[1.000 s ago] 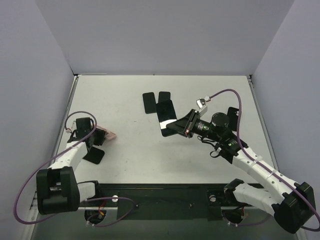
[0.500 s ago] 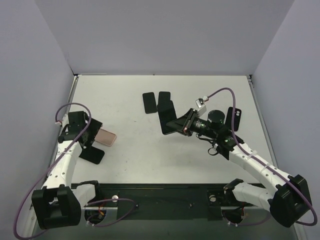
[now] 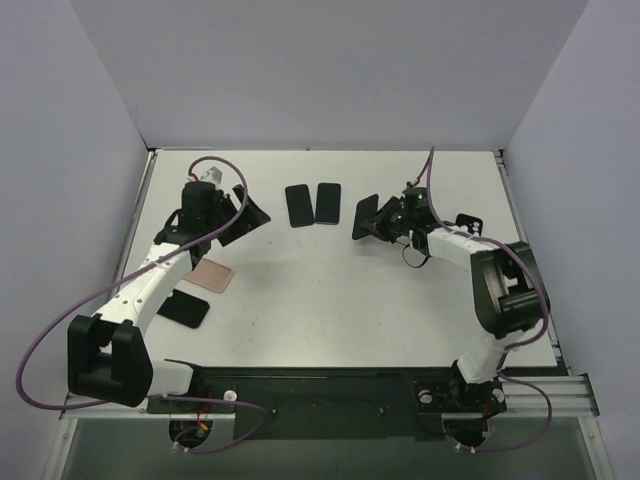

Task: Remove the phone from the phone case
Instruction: Place the phone at the center of the board, then reset both arms

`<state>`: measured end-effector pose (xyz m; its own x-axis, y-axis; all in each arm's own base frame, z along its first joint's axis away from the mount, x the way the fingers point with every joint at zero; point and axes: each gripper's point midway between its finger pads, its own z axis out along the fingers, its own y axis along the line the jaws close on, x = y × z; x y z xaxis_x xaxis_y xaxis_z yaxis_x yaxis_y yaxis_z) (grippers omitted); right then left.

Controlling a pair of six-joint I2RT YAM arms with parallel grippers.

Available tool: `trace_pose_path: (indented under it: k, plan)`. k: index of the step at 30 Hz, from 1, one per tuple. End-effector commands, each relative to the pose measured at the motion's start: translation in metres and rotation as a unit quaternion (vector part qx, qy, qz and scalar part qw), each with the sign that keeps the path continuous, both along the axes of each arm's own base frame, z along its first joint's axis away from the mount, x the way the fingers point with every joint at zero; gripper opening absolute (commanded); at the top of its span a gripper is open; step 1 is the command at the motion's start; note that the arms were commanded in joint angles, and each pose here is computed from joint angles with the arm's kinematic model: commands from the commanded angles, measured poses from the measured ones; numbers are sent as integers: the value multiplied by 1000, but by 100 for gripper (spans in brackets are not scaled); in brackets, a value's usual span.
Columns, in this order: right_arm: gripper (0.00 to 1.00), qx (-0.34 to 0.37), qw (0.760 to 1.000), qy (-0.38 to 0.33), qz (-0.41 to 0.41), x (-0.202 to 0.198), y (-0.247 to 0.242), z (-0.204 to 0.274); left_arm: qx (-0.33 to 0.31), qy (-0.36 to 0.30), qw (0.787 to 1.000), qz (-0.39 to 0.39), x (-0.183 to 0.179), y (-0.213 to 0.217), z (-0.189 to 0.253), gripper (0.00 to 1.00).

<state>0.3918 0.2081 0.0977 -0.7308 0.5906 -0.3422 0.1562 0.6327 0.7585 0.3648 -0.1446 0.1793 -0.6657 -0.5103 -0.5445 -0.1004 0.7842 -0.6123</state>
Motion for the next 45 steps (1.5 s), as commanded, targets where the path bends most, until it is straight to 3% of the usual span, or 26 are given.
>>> trace_pose_path:
  k: [1, 4, 8, 16, 22, 23, 26, 30, 34, 38, 41, 42, 45]
  plan:
    - [0, -31, 996, -78, 30, 60, 5, 21, -9, -78, 997, -11, 7, 14, 29, 87]
    - [0, -61, 995, -71, 31, 85, 3, 12, 2, -94, 996, 1, 1, 25, 30, 87]
    - [0, -25, 998, -46, 25, 108, 8, -6, 1, -118, 993, 14, -2, 31, 49, 86]
    - [7, -24, 999, 5, 34, 116, 12, -41, -34, -108, 993, 18, -2, 36, 48, 84]
    - [19, -36, 998, 34, 37, 109, 1, -63, -38, -113, 993, 20, -3, 38, 50, 84]
    - [24, -42, 998, 36, 37, 110, -1, -65, -38, -112, 993, 21, -3, 39, 49, 84]
    - [38, -103, 992, 69, 38, 101, -19, -79, -40, -108, 993, 24, -2, 41, 46, 84]
    - [43, -173, 980, 92, 22, 91, -46, -75, -39, -102, 994, 30, 0, 45, 43, 84]
    - [51, -257, 961, 105, 8, 63, -76, -58, -27, -100, 994, 36, 1, 49, 40, 84]
    - [55, -307, 946, 105, -12, -2, -103, -48, -26, -93, 995, 34, 2, 49, 35, 84]
    - [60, -320, 946, 34, -46, -36, -122, -9, -27, -92, 995, 30, 2, 47, 34, 84]
    - [60, -335, 940, 43, -45, -57, -132, -21, -23, -95, 995, 31, 2, 48, 35, 84]
    - [69, -354, 930, -56, -85, -88, -153, 35, -12, -112, 993, 32, 1, 48, 41, 84]
